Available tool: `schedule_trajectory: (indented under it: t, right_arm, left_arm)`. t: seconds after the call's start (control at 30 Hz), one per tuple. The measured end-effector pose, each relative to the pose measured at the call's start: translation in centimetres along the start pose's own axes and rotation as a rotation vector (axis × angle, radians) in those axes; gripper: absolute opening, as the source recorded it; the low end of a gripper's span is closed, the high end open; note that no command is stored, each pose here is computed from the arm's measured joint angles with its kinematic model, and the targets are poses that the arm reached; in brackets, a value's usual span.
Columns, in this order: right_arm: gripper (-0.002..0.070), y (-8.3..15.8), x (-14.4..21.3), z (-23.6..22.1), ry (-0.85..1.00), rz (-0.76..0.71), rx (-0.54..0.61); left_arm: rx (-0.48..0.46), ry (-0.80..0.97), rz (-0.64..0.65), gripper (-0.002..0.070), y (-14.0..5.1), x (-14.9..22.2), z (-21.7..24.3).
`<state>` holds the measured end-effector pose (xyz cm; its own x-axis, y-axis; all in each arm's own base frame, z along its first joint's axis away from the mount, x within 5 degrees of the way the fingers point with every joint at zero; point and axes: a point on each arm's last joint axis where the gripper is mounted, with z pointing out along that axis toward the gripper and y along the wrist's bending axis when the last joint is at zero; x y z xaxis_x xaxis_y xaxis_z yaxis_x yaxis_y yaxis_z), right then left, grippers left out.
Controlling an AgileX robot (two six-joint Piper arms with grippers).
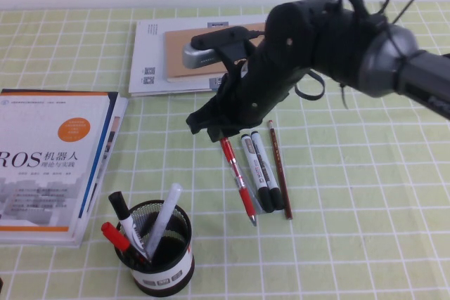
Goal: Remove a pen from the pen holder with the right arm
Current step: 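Take a marker out of the pen holder and lay it on the table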
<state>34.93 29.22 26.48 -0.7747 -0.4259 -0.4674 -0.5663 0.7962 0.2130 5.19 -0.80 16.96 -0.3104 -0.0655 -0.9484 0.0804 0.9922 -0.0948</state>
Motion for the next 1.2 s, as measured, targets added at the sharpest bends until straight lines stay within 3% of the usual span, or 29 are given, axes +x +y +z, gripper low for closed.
schedule_trajectory:
  t: [0.43,0.97,1.2]
  right_arm:
    - [0.0052,-0.7,-1.5,5.1,0.061,-0.020,0.017]
    - [0.0053,-1.3,-1.7,6.8,0.032,-0.036,0.046]
    - [0.0135,-1.6,-1.5,7.4,0.037,-0.046,0.062]
  left_arm:
    - [0.000,0.000,0.000,-0.0008,0.0,0.0,0.0]
    - [0.000,0.000,0.000,-0.0008,0.0,0.0,0.0]
    - [0.000,0.000,0.000,-0.0008,0.0,0.0,0.0]
